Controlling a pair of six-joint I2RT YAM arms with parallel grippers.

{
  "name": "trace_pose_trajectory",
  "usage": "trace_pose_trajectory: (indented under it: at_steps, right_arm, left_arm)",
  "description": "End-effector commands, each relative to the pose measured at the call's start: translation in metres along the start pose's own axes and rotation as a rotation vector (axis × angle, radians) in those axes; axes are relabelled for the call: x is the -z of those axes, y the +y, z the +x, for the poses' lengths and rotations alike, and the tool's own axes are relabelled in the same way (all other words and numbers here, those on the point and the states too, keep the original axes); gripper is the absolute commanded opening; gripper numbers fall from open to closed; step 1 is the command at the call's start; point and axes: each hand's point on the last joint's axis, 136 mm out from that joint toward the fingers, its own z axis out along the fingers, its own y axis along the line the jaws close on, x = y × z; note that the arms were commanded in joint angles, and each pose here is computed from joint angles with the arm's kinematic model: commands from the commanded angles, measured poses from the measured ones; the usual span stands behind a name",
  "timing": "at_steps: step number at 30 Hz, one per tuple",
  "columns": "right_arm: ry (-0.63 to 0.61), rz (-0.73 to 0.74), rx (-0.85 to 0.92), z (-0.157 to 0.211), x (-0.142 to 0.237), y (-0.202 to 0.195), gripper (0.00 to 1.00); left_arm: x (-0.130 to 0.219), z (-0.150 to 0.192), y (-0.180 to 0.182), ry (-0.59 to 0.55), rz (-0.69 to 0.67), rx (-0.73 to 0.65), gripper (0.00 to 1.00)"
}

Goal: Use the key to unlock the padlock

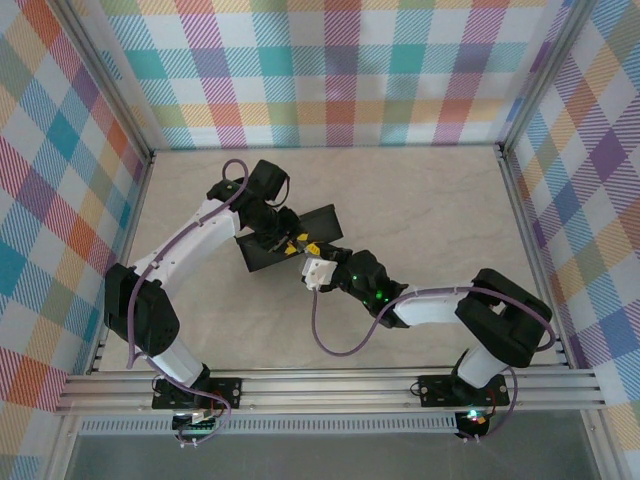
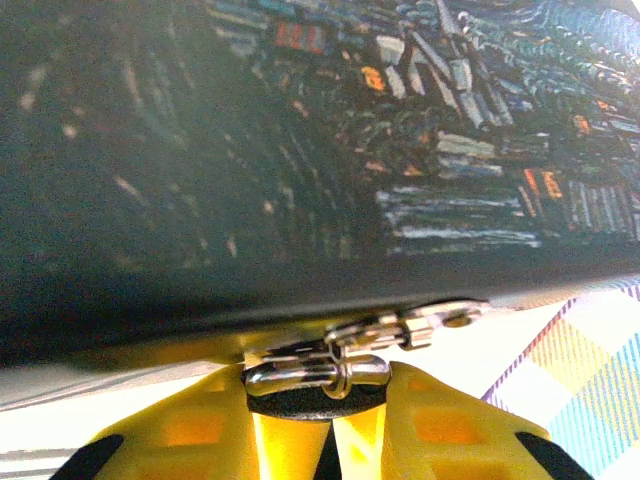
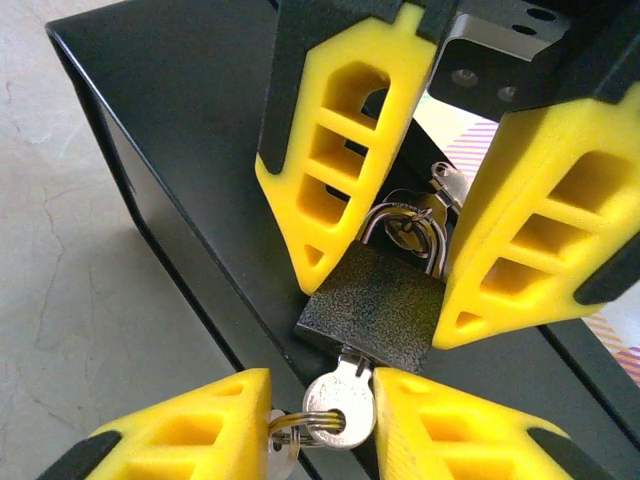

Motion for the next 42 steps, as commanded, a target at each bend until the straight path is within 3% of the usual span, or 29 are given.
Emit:
trace_pose_trajectory:
  at_steps: [1,12,26,42]
  right_arm:
    - [-0.035,0.102,0.032,-0.009,0.003,-0.016,0.30]
    - [-0.046,0.147,0.028,-0.012,0.009,-0.024,0.28]
    - [-0.032,0.143,-0.003,-0.011,0.017,-0.025,0.37]
    - [-0.022,0.047,-0.020,-0.007,0.022,-0.008,0.31]
  left_arm:
    - [0.015,0.006,-0.026,0.015,0.096,-0.031,0.05]
    - [0.015,0.005,-0.027,0.014,0.096,-0.030,0.05]
    - [0.015,0.001,-0.025,0.002,0.087,-0.021,0.05]
    - [0.018,0.000,-0.028,-0.007,0.095,-0.018,0.05]
